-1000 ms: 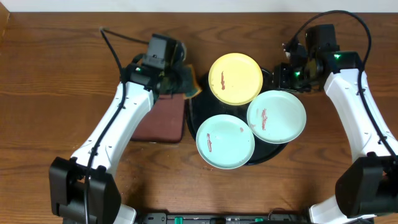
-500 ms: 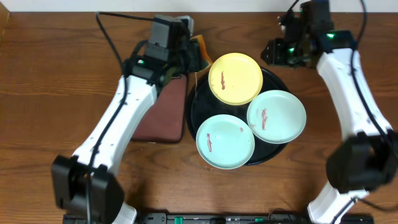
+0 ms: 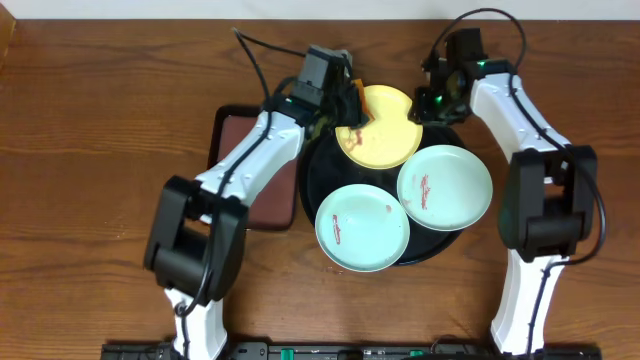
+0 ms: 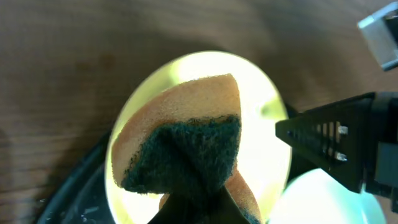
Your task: Clean dirty plates on tray and stack at the side
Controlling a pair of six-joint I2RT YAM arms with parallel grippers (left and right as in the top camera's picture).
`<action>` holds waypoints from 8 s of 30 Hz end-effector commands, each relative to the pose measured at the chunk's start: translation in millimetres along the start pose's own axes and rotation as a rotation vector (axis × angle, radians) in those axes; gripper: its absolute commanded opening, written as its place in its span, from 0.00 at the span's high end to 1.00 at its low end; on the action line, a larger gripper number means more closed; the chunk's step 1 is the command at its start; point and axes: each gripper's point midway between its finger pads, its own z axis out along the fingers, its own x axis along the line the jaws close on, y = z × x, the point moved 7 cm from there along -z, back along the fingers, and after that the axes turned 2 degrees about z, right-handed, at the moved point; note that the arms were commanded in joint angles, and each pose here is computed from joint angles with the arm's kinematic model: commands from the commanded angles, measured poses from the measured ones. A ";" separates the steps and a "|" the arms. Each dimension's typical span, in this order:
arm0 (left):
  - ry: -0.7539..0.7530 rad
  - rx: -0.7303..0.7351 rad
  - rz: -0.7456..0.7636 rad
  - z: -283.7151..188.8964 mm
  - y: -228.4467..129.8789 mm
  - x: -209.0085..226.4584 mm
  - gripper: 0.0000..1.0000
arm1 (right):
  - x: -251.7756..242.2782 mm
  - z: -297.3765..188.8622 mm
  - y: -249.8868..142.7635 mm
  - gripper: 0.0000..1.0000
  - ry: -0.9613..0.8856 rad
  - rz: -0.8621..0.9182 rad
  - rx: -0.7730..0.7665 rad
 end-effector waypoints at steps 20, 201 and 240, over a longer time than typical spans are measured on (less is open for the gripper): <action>0.087 0.053 0.124 39.0 -33.2 -18.9 0.93 | 4.5 24.1 -22.0 0.93 -0.080 -0.033 0.081; 0.347 0.306 -0.078 -103.4 -31.3 117.5 0.92 | -2.3 30.8 -41.7 0.94 -0.042 -0.046 0.206; 0.409 -0.383 -0.019 -388.6 -53.6 42.4 0.24 | 255.3 -84.4 -34.9 0.99 -0.156 -0.696 -0.581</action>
